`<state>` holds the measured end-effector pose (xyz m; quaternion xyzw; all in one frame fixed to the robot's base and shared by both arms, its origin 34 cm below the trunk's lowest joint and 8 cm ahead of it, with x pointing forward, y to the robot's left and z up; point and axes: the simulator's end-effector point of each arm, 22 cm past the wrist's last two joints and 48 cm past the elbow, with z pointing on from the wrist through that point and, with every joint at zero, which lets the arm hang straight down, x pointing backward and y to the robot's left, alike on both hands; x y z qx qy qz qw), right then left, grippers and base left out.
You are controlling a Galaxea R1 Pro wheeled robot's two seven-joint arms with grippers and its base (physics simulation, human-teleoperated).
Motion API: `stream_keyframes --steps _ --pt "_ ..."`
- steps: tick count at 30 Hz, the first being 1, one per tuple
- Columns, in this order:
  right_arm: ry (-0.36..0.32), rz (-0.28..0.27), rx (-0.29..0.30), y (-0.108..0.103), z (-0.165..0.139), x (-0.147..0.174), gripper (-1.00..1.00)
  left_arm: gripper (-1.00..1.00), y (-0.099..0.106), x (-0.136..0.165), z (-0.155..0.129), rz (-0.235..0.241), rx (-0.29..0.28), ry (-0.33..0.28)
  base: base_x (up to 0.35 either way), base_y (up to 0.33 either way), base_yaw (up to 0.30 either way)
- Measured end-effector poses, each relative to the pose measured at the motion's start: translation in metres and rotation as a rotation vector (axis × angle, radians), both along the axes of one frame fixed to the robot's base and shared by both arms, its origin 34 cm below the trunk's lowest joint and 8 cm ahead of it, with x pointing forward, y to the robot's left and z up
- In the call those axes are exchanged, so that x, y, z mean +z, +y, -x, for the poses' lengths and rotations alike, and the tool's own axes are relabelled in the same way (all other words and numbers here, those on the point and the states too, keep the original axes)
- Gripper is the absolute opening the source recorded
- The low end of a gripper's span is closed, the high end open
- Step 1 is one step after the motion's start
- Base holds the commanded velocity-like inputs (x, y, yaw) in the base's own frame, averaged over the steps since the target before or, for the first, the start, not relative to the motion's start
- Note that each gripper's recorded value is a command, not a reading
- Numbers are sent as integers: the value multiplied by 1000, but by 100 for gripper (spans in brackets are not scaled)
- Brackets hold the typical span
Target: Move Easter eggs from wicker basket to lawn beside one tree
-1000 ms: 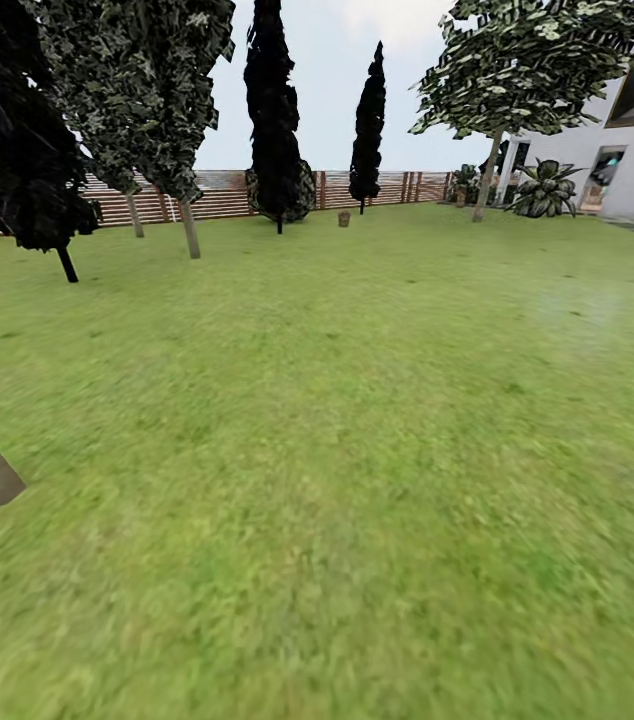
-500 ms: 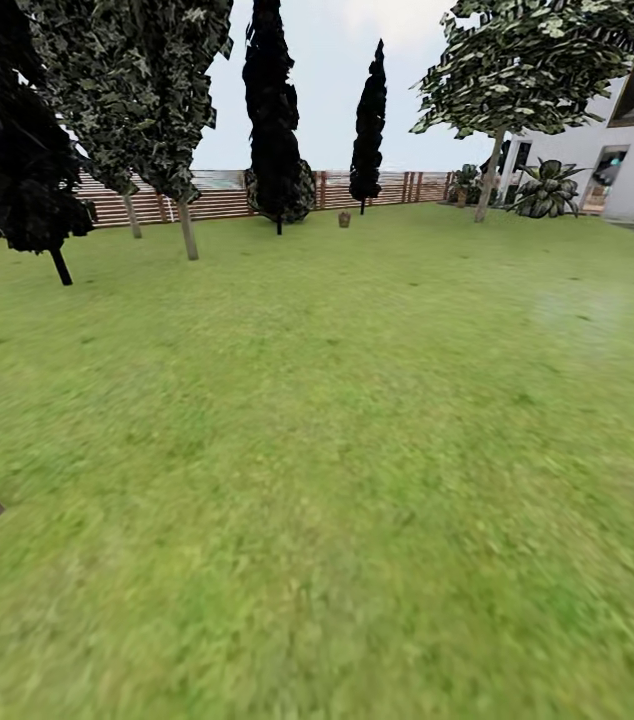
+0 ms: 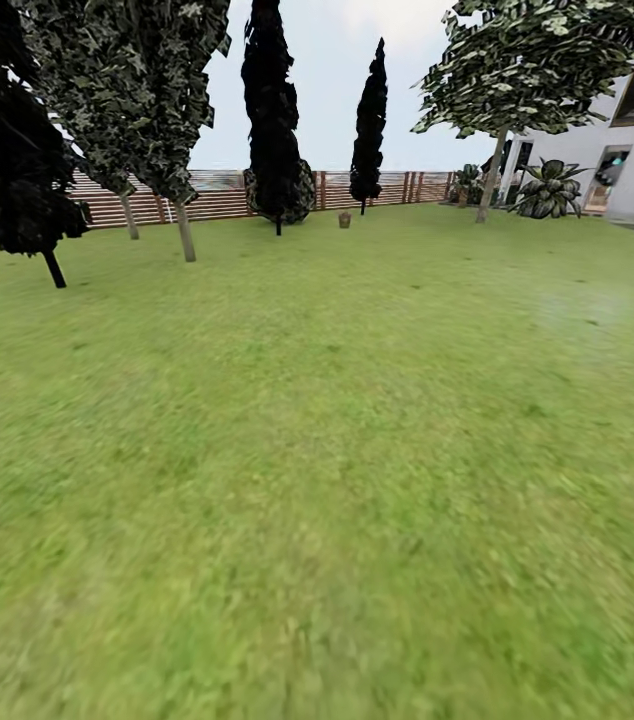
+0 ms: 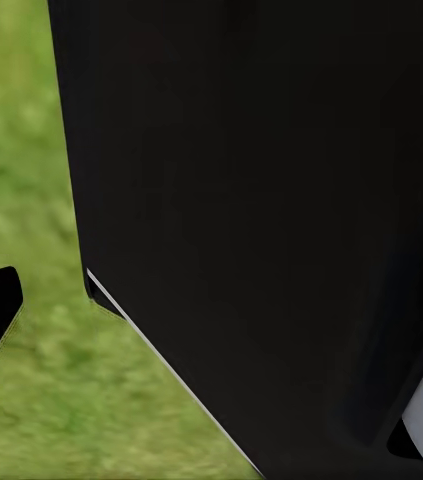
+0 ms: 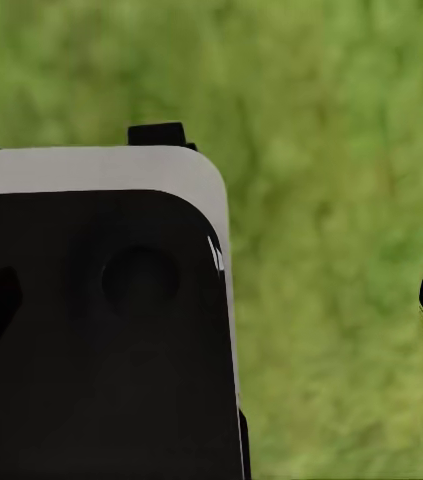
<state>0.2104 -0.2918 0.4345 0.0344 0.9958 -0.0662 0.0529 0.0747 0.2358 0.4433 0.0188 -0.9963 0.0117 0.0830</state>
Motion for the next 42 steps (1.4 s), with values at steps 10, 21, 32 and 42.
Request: stream_keyframes --steps 10,21,32,42 --pt "0 0 0 0 0 0 100 100 0 0 0 0 0 0 341 0 0" --pt "0 0 0 0 0 0 100 100 0 0 0 0 0 0 341 0 0" --pt "0 0 0 0 0 0 100 100 0 0 0 0 0 0 341 0 0" --pt "0 0 0 0 0 0 100 100 0 0 0 0 0 0 341 0 0"
